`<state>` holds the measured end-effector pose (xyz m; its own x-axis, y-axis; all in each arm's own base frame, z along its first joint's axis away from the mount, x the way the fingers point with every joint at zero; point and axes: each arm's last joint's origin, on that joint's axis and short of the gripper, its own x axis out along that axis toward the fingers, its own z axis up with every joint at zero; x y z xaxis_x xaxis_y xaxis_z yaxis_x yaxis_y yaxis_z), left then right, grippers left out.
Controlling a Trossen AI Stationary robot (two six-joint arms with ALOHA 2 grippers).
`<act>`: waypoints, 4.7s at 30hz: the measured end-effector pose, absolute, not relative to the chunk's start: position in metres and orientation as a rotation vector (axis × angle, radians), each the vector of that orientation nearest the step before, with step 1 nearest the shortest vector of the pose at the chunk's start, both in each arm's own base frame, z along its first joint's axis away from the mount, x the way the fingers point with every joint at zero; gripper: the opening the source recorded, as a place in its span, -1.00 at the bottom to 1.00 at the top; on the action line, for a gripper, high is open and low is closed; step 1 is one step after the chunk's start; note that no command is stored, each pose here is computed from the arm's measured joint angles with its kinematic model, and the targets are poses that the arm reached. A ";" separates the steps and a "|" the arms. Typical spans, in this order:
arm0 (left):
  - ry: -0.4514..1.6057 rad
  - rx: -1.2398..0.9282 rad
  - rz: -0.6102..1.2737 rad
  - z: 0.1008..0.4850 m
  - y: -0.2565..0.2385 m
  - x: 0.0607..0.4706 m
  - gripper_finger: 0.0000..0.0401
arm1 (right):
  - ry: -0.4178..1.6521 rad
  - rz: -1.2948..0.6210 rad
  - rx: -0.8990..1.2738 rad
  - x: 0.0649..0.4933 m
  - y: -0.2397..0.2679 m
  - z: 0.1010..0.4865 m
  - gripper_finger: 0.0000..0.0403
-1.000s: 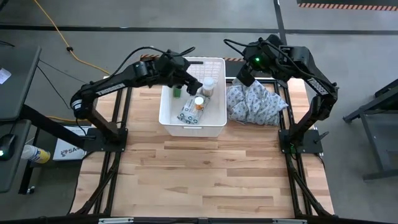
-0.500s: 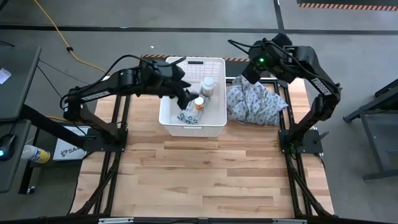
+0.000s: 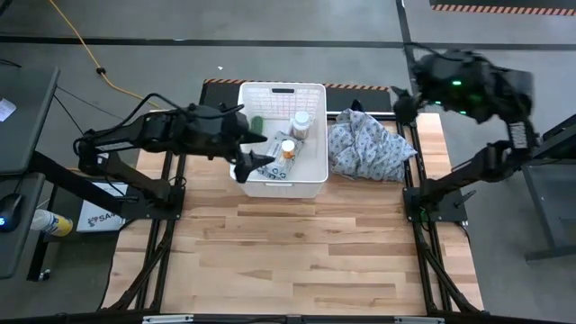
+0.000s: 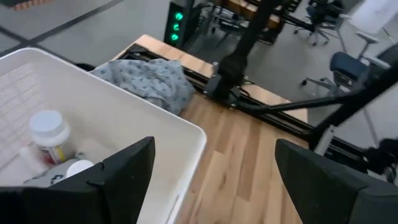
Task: Pick & place medical supplies in basket/bin
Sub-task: Return to Home Position
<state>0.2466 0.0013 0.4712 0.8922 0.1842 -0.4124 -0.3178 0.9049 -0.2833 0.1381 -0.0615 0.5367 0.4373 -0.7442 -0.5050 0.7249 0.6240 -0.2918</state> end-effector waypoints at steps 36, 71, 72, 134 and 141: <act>0.317 -0.234 0.235 0.459 -0.055 0.180 0.82 | 0.245 -0.755 0.187 -0.003 -0.012 0.448 0.51; 0.102 -0.295 0.042 0.299 -0.023 0.090 0.83 | 0.252 -0.471 0.216 -0.007 -0.002 0.420 0.51; 0.101 -0.294 0.041 0.296 -0.023 0.088 0.83 | 0.248 -0.471 0.212 -0.007 -0.002 0.421 0.51; 0.000 -0.387 0.029 0.203 -0.020 0.081 0.82 | 0.059 -0.311 0.261 0.016 -0.005 0.287 0.51; -0.001 -0.387 0.028 0.203 -0.020 0.081 0.82 | 0.068 -0.318 0.261 0.018 -0.006 0.284 0.51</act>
<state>0.0811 -0.0196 0.2033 0.9996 0.0278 -0.0048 -0.0276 0.9257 -0.3773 0.0177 -0.0056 0.2844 0.9480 -0.2999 -0.1064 0.3172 0.9168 0.2426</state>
